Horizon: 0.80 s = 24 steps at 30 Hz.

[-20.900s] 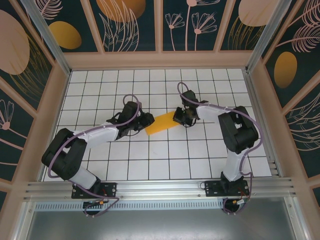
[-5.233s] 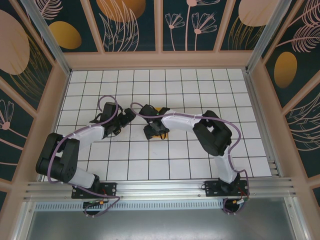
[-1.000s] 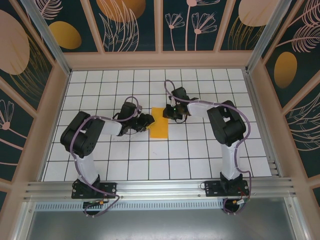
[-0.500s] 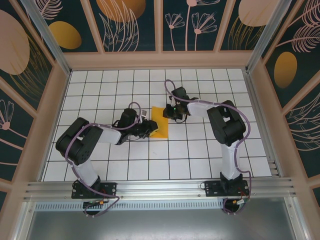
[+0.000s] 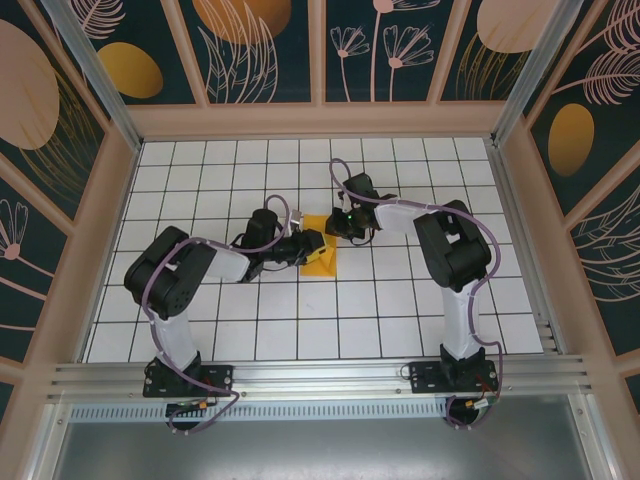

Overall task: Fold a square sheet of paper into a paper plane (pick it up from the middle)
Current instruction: Fold the triangle a second time at the center of the table.

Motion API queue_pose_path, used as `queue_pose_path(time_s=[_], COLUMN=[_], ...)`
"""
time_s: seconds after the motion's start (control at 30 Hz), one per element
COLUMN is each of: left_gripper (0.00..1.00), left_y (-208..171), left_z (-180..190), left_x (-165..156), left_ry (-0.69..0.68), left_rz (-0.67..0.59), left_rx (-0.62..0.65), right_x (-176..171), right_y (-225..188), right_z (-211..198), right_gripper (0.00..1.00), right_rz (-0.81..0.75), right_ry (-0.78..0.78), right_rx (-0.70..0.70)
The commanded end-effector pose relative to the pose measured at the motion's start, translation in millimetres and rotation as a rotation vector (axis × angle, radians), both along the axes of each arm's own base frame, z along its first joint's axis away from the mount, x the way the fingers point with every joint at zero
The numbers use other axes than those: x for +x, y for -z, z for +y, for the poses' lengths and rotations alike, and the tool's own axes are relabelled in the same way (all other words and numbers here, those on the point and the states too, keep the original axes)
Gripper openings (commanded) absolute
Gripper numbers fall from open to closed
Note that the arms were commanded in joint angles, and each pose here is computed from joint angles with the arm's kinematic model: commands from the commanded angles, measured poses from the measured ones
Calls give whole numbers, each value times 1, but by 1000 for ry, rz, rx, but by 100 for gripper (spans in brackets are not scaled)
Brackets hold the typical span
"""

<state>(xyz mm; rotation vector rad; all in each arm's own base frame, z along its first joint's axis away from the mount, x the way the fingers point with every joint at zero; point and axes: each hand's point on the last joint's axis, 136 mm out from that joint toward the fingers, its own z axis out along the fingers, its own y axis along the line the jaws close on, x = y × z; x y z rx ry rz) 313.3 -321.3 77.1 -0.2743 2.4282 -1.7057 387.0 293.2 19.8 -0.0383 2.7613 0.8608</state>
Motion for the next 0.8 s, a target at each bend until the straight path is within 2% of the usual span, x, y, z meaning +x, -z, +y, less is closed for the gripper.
queue_pose_path(time_s=[0.0, 0.2, 0.33, 0.6, 0.77], left_gripper=[37, 29, 24, 18, 16], left_y=[-1, 13, 19, 23, 23], left_z=[-5, 0, 3, 5, 5], left_x=[9, 12, 12, 12, 13], left_ry=[-11, -38, -50, -60, -59], left_rz=[-26, -6, 4, 8, 8], left_rx=[3, 60, 83, 98, 102], right_x=[-6, 1, -5, -50, -61], right_y=[6, -52, -72, -66, -66], right_z=[-4, 2, -6, -16, -10], right_gripper=[20, 33, 39, 42, 41], right_rz=[45, -53, -81, -21, -9], right_ry=[-11, -63, -67, -98, -142], right_rx=[1, 126, 148, 221, 281])
